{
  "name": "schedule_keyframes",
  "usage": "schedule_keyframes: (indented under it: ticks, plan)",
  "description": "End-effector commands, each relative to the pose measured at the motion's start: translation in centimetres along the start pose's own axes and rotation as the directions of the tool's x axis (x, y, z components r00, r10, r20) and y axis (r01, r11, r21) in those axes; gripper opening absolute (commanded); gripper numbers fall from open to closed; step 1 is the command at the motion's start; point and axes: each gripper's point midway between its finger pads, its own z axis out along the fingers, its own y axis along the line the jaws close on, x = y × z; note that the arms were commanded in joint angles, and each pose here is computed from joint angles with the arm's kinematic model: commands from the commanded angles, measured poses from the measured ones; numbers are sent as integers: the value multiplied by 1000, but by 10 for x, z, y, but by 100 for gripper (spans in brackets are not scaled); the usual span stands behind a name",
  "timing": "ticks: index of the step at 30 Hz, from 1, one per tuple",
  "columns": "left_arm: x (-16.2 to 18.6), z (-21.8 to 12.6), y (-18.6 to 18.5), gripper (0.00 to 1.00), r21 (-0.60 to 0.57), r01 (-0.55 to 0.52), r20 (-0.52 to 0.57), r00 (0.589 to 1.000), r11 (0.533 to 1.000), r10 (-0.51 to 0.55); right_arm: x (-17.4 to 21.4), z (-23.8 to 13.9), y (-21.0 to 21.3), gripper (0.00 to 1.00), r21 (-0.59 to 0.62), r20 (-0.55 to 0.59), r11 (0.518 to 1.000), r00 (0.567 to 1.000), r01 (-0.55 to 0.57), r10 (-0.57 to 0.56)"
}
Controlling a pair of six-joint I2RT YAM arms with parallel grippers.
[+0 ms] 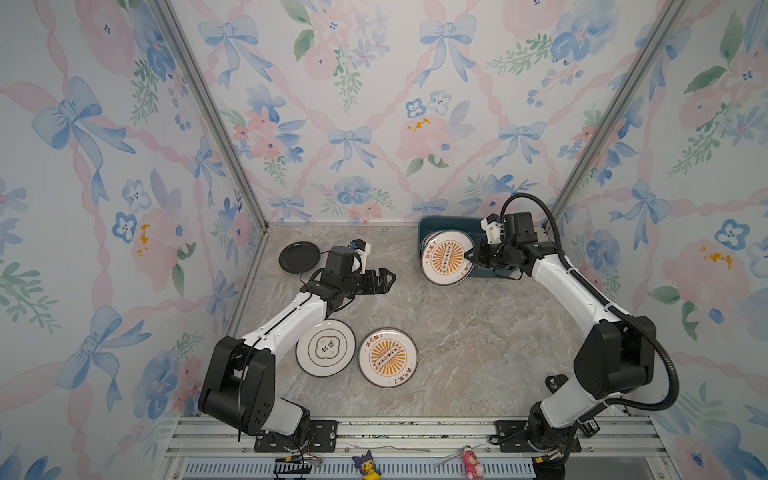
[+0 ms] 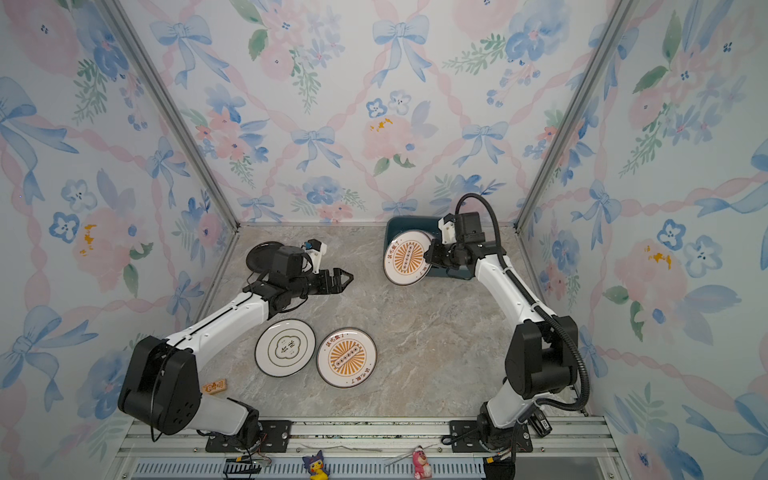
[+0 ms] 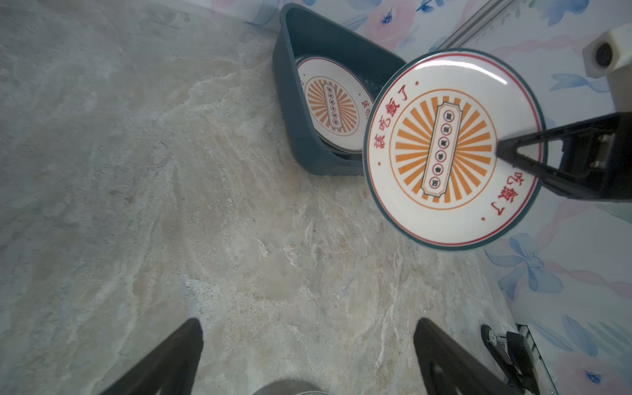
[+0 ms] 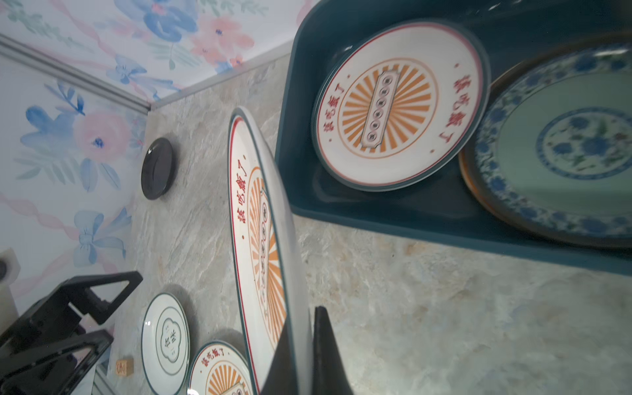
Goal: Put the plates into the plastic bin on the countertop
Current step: 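Lower the sunburst plate into the bin with the right gripper while the left withdraws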
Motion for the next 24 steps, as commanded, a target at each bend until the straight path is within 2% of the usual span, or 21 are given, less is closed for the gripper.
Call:
schedule_keyframes:
  ticks: [1, 4, 9, 24]
  plan:
    - [7, -6, 24, 98, -94, -6, -9, 1000, 996, 5, -28, 4, -27, 0, 11, 24, 995, 995, -99, 98]
    - [5, -10, 30, 98, -111, 6, 1, 1000, 994, -5, -53, 10, -47, 0, 2, 58, 985, 984, -170, 170]
    - [3, -14, 32, 98, -114, 10, 14, 1000, 993, -9, -74, 30, -67, 0, 2, 68, 973, 971, -229, 228]
    - [5, -15, 42, 98, -140, 44, 20, 999, 989, -42, -74, 106, -99, 0, -33, 12, 927, 927, -374, 374]
